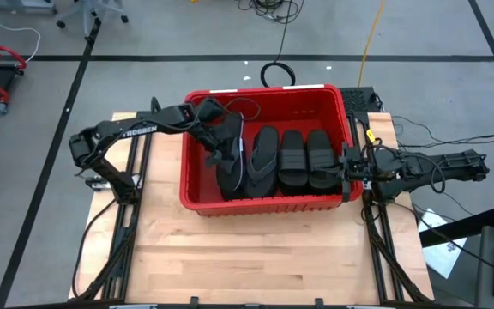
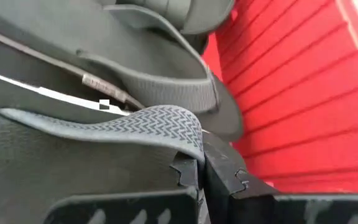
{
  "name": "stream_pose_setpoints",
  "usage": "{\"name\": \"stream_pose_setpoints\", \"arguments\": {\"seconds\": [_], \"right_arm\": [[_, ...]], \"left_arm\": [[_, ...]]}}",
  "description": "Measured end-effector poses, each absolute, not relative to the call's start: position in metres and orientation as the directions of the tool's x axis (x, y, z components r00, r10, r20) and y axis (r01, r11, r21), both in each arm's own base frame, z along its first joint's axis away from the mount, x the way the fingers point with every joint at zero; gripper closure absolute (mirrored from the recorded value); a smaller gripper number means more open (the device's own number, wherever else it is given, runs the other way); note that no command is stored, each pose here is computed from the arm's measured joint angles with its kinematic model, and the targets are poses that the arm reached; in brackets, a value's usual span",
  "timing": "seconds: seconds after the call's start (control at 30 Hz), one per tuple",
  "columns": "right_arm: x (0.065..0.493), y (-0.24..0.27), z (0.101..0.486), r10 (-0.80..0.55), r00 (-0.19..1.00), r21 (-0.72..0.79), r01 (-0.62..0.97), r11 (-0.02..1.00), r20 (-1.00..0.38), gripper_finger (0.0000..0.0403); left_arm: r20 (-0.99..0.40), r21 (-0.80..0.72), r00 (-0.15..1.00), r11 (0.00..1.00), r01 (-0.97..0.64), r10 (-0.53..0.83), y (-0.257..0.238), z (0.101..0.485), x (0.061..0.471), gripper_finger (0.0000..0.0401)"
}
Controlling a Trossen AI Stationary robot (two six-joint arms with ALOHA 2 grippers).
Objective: Pick and place slides into bin
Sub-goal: Put the black slide into the red bin
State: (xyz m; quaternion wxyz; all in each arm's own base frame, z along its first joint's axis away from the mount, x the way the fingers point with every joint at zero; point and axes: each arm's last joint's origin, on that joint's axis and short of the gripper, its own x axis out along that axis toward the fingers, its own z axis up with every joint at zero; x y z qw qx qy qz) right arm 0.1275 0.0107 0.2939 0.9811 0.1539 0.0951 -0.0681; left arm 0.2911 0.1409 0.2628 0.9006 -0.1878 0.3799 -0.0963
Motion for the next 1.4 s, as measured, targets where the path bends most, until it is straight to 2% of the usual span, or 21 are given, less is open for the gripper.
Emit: {"name": "stream_pose_setpoints", "arguments": {"seconds": [0.37,0.63,0.9,1.13,1.4], "right_arm": [[0.128,0.011,0.294,-0.105,0.973,0.288,0.163,0.944,-0.208,0.0403],[0.128,0.011,0.294,-0.104,0.972,0.285,0.162,0.945,-0.209,0.0403],[0.128,0.011,0.294,-0.101,0.973,0.285,0.16,0.945,-0.21,0.0403],[0.128,0.011,0.294,-0.101,0.973,0.285,0.159,0.945,-0.209,0.0403],[0.128,0.011,0.294,-0.1,0.973,0.292,0.16,0.943,-0.208,0.0403]], "left_arm": [[-0.697,-0.409,0.651,0.913,-0.017,-0.3,0.138,0.24,0.309,0.0401],[-0.721,-0.474,0.602,0.878,-0.067,-0.343,0.131,0.213,0.326,0.0401],[-0.716,-0.475,0.605,0.878,-0.056,-0.348,0.126,0.208,0.333,0.0386],[-0.706,-0.493,0.609,0.868,-0.058,-0.36,0.124,0.21,0.333,0.0346],[-0.639,-0.497,0.658,0.866,0.043,-0.399,0.119,0.227,0.332,0.0247]]}}
